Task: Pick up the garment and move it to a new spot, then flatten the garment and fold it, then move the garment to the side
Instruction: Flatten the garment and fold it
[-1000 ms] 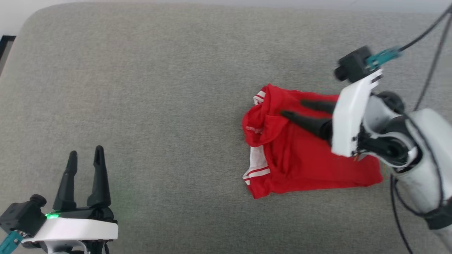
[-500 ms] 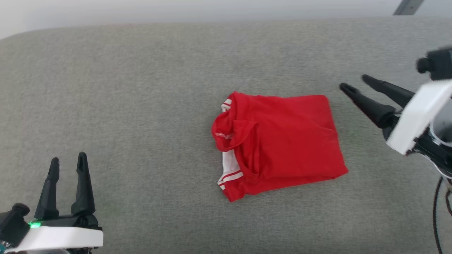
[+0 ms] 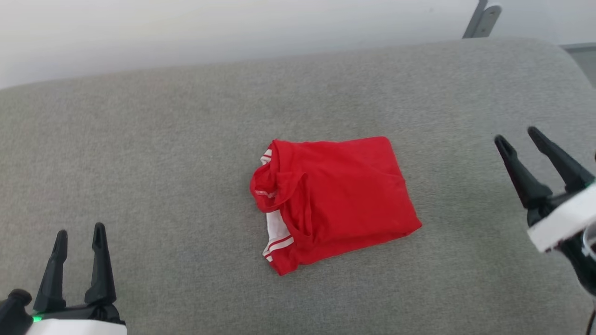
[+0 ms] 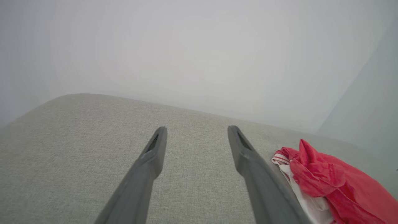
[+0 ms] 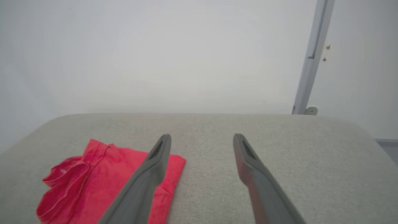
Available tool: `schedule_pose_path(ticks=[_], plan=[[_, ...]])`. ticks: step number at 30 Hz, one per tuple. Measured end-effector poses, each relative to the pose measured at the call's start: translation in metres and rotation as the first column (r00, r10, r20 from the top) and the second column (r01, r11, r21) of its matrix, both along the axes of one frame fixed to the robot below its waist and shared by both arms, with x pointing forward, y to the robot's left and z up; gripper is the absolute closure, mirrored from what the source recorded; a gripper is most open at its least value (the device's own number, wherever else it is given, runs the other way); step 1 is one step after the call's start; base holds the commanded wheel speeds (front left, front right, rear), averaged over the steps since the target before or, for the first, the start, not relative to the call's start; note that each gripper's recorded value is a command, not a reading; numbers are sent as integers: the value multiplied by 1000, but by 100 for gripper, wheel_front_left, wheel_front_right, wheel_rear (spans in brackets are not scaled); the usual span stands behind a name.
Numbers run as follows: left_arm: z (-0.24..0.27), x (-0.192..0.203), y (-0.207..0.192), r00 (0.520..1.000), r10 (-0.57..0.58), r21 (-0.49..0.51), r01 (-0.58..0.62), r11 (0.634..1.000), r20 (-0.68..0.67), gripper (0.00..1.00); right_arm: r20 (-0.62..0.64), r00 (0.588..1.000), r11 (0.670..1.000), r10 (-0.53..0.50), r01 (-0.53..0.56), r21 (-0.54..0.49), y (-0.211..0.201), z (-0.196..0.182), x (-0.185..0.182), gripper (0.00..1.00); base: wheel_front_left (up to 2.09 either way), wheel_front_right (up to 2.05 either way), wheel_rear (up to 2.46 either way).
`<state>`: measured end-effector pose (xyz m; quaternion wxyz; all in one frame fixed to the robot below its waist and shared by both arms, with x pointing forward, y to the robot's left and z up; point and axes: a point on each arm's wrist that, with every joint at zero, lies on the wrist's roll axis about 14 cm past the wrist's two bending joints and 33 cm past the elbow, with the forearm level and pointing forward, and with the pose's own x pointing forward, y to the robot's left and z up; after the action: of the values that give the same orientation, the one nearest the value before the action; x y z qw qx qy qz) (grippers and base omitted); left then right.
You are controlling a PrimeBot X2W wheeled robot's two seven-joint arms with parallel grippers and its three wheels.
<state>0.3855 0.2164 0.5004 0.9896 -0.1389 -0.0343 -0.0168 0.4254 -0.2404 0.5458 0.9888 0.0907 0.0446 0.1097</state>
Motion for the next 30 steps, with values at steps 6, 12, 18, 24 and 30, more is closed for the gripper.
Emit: schedule_pose_path(ticks=[6,12,18,24,30], plan=[[5,-7,0,1000,3,3,-3,1000,13,0,94,994,995,-64,71,-67,-21,-7,-25,0,0,0,0],[7,-13,4,1000,20,6,-20,1000,16,0,109,990,990,-84,95,-103,-28,-17,-38,0,0,0,0],[4,-20,12,998,57,0,-57,998,9,0,137,987,990,-86,99,-95,-20,-16,-40,0,0,0,0],[7,-28,19,996,91,2,-91,996,16,0,151,984,991,-93,106,-82,-11,-19,-45,0,0,0,0],[6,-39,30,991,132,3,-132,991,13,0,164,982,992,-95,107,-67,-4,-18,-48,0,0,0,0]])
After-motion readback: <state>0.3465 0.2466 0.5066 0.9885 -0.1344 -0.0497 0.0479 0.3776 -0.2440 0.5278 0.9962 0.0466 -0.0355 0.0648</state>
